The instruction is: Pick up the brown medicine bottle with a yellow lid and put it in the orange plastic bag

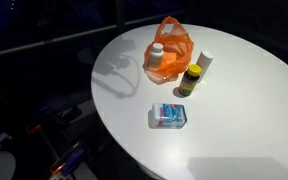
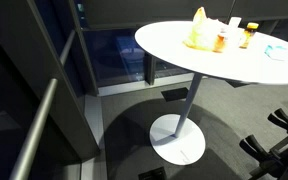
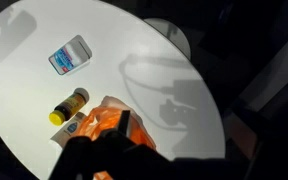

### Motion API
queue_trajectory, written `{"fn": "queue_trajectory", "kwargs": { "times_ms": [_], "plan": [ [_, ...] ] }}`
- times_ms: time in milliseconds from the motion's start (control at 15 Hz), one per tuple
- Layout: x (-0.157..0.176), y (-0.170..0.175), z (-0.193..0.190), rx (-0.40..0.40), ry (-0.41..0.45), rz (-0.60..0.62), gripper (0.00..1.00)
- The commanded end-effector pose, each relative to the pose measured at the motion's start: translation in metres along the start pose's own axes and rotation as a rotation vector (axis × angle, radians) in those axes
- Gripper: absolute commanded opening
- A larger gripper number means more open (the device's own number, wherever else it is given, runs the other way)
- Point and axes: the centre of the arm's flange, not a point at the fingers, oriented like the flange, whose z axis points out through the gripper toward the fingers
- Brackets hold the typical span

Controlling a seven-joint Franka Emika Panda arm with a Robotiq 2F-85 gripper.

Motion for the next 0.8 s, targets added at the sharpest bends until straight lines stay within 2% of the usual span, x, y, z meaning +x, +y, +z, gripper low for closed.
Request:
{"fn": "queue_trajectory", "kwargs": {
  "times_ms": [0,200,733],
  "plan": [
    [0.000,0.000,0.000,0.000,0.000,0.000,1.00],
    [0.000,0.000,0.000,0.000,0.000,0.000,1.00],
    [0.074,0.028,-0.014,-0.008,-0.051,0.059,1.00]
  ]
}}
